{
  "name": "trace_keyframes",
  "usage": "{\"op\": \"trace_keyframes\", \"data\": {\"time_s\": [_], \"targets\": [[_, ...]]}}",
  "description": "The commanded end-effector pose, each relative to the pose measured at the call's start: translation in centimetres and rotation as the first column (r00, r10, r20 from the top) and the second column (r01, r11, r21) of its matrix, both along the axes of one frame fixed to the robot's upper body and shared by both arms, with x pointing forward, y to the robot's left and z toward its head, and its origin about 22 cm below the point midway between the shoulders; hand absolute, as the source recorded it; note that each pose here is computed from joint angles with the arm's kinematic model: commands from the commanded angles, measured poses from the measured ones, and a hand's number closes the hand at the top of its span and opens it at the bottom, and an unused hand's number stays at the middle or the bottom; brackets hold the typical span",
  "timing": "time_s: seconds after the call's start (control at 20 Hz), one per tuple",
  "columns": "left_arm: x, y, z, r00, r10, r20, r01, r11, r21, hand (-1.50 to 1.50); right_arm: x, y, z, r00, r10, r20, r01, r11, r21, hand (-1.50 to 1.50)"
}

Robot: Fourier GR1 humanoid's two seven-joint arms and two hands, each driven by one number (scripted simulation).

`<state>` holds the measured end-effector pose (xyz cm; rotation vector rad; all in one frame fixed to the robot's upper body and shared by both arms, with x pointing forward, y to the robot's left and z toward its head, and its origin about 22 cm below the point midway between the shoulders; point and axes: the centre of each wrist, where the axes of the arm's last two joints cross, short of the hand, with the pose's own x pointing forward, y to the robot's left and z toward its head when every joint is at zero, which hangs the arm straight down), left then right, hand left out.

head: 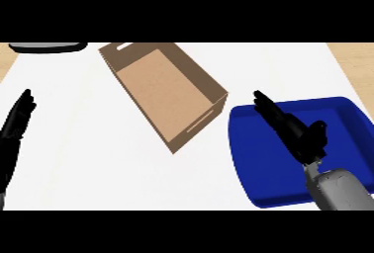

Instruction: Pick the cupcake from the tray and place it in the cardboard box

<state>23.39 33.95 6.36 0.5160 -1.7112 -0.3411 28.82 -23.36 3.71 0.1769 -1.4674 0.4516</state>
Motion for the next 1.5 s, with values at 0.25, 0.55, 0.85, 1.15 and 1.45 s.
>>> {"op": "trace_keyframes", "data": {"time_s": [0.25, 0.55, 0.85, 1.15, 1.45], "targets": [[-1.5, -0.2, -4.2, 0.972, 0.137, -0.192, -0.157, 0.983, -0.098, 0.00, 2.7, -10.7, 9.3, 0.549, -0.707, 0.445, 0.673, 0.690, 0.266, -1.50], [-1.4, -2.4, -5.1, 0.963, 0.095, -0.252, -0.140, 0.976, -0.167, 0.00, 0.1, -13.7, 1.4, 0.097, -0.936, 0.339, 0.980, 0.149, 0.130, -1.50], [0.8, -4.7, -5.7, 0.965, 0.057, -0.257, -0.101, 0.982, -0.162, 0.00, -4.8, -14.9, 1.3, 0.230, -0.860, 0.455, 0.973, 0.207, -0.100, -1.50], [-0.3, -4.5, -5.2, 0.961, 0.074, -0.266, -0.119, 0.980, -0.157, 0.00, -7.5, -16.0, 1.5, 0.489, -0.792, 0.366, 0.814, 0.264, -0.517, -1.50], [0.8, -5.5, -5.4, 0.965, 0.061, -0.253, -0.103, 0.982, -0.159, 0.00, -6.6, -14.2, 5.1, 0.648, -0.757, 0.085, 0.517, 0.356, -0.778, -1.50]]}}
